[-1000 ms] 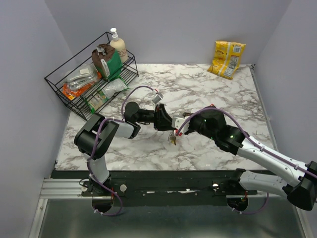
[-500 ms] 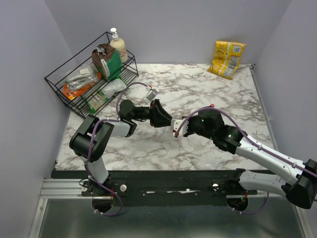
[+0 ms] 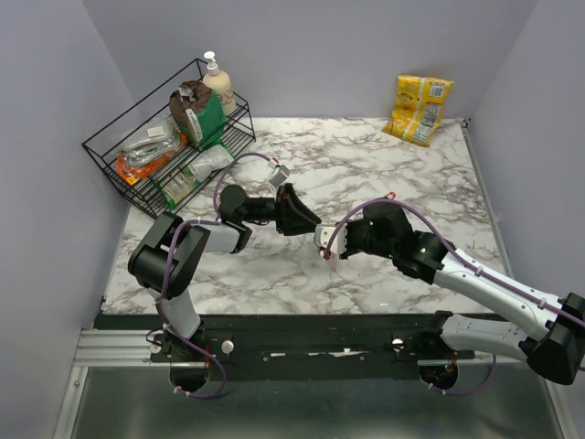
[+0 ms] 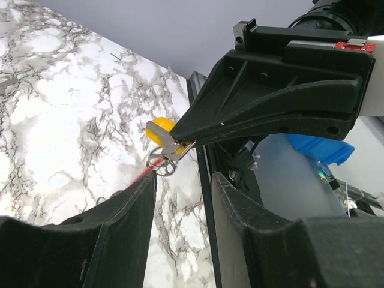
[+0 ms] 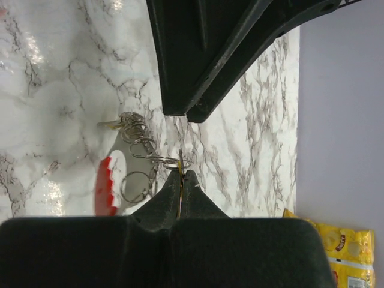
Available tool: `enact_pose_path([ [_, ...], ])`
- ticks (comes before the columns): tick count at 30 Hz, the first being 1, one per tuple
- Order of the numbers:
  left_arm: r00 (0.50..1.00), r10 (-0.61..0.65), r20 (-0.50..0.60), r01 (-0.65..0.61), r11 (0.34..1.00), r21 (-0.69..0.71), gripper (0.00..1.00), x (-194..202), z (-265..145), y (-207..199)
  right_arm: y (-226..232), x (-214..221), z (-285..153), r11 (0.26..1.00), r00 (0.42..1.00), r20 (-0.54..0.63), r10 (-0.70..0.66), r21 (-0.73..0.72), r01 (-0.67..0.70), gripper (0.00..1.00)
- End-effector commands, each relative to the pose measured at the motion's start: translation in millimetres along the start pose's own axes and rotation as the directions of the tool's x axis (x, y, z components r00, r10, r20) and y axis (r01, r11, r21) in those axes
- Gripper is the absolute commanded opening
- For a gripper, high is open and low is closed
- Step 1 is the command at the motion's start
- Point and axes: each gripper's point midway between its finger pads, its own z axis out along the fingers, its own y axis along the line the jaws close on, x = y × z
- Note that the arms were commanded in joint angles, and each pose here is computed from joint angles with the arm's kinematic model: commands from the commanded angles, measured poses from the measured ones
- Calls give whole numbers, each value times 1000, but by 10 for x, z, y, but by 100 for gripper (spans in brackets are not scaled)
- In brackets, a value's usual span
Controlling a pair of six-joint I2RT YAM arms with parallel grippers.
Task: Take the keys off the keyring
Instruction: Remove the key from the keyring.
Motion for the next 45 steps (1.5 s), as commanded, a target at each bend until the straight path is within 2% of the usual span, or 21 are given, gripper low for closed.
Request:
enact_pose_path([
  [1, 936, 326, 130, -335, 941, 55, 51, -324, -23, -257, -59, -143, -80, 1000, 999, 52, 10, -2, -10, 1],
  [13, 933, 330, 147, -337, 941, 23, 51, -337, -22, -190, -8, -188, -106, 999, 997, 75, 14, -33, -12, 1],
  [32, 943, 323, 80, -297, 925, -235, 52, -337, -74, 354, -8, -203, -116, 999, 996, 82, 18, -33, -16, 1],
  [40, 952, 302, 47, -284, 930, -232, 54, -239, -34, 439, 60, -360, -216, 995, 989, 140, 47, -97, -34, 1],
  [45, 960, 279, 23, -272, 948, -167, 54, -119, 68, 351, 73, -373, -222, 993, 988, 147, 55, -107, -39, 1],
])
